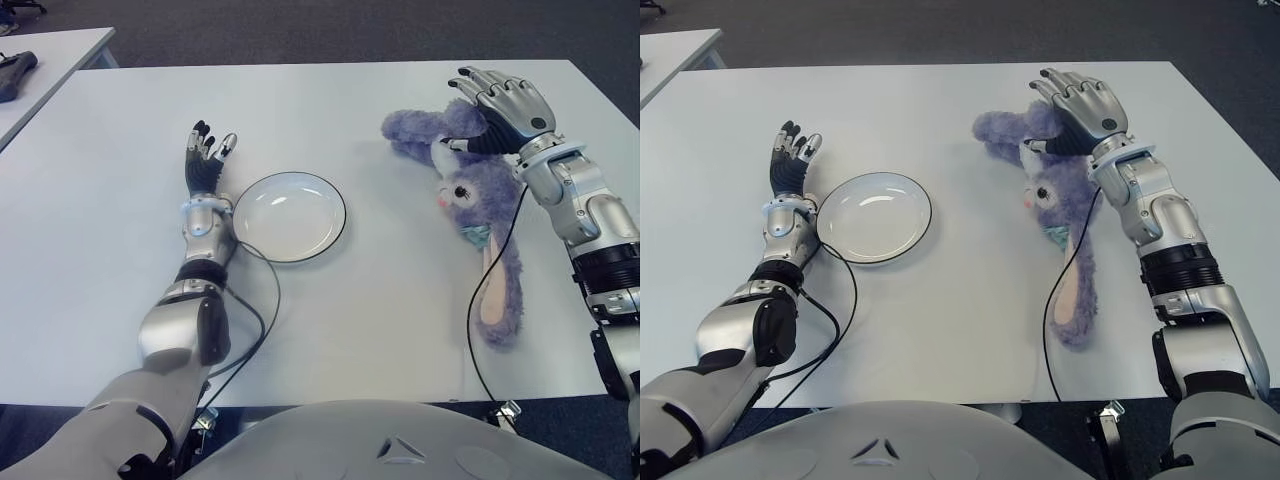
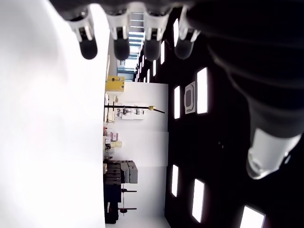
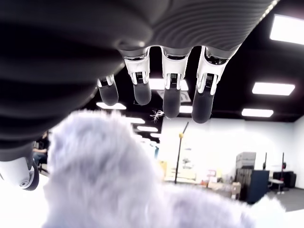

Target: Put the doll into the plate.

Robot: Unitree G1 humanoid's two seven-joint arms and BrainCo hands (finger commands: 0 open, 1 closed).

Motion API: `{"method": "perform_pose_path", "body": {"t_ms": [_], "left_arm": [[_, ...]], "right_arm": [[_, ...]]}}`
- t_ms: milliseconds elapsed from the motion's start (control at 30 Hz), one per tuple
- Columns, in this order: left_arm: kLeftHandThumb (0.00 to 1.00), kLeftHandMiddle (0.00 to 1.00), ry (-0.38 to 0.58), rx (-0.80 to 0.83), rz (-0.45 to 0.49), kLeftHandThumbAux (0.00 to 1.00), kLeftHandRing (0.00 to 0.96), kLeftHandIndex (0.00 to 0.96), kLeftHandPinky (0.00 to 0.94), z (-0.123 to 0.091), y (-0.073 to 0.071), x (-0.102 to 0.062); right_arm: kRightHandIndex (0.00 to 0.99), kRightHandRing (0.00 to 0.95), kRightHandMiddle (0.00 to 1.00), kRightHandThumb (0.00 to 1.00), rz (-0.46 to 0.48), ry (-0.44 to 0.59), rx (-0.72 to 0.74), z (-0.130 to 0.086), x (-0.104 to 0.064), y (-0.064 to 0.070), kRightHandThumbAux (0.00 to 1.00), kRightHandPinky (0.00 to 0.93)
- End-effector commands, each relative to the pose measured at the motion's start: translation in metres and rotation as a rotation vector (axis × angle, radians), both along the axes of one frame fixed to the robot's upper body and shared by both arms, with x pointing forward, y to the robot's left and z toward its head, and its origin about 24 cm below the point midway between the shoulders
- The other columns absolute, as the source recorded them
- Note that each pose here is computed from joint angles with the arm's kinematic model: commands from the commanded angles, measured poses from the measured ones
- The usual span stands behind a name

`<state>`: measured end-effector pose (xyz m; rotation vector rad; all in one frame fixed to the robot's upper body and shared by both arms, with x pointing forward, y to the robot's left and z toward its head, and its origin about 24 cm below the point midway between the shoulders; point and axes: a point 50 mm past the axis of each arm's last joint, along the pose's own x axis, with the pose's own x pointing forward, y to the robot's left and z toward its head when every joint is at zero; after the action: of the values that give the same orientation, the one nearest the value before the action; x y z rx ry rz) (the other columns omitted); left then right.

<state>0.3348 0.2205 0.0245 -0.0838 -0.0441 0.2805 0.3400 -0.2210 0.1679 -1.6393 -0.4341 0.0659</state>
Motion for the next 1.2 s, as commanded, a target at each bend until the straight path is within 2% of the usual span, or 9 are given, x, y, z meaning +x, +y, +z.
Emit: {"method": "perform_pose_path", "body": {"t_ms": [33,200,733,800,867,900,933,1067,1200], "left_arm": [[0.0,0.076,0.46,-0.155,0.059,0.611,0.038,0.027,0.0,-0.116,-0.021,-0.096],[0.0,0.078,0.466,-0.145,0.062,0.614,0.042,0.03,0.0,-0.116,-0.021,-0.096],[0.0,0.074,0.467,-0.144,0.066,0.609,0.038,0.026,0.0,-0.117,-0.021,-0.099],[0.0,0.076,0.466,-0.147,0.067,0.611,0.04,0.029,0.0,-0.117,-0.02,-0.099],[0.0,0.078,0.464,-0.148,0.067,0.608,0.041,0.033,0.0,-0.117,-0.02,-0.099],[0.0,0.078,0.463,-0.147,0.067,0.607,0.042,0.033,0.0,-0.117,-0.02,-0.099],[0.0,0.079,0.462,-0.146,0.067,0.601,0.042,0.034,0.0,-0.117,-0.021,-0.099],[0.0,0.081,0.452,-0.146,0.066,0.589,0.042,0.031,0.0,-0.117,-0.022,-0.1],[0.0,0.082,0.454,-0.147,0.066,0.59,0.041,0.03,0.0,-0.117,-0.022,-0.1]], "right_arm": [[0.058,0.119,0.064,0.247,0.024,0.085,0.072,-0.037,0.007,0.015,0.497,0.213],[0.052,0.114,0.057,0.278,0.012,0.106,0.135,-0.06,0.019,0.026,0.524,0.206],[0.064,0.105,0.067,0.313,0.018,0.093,0.259,-0.079,0.026,0.033,0.56,0.197],[0.109,0.172,0.136,0.334,0.026,0.085,0.278,-0.08,0.025,0.034,0.56,0.258],[0.269,0.388,0.358,0.393,0.039,0.069,0.303,-0.081,0.025,0.035,0.562,0.439],[0.287,0.411,0.381,0.4,0.049,0.058,0.327,-0.082,0.024,0.036,0.563,0.459],[0.39,0.575,0.55,0.616,0.055,0.051,0.344,-0.082,0.024,0.037,0.672,0.612],[0.438,0.757,0.745,0.701,0.063,0.042,0.465,-0.085,0.023,0.04,0.704,0.801],[0.441,0.798,0.79,0.706,0.064,0.036,0.532,-0.086,0.023,0.04,0.704,0.84]]}}
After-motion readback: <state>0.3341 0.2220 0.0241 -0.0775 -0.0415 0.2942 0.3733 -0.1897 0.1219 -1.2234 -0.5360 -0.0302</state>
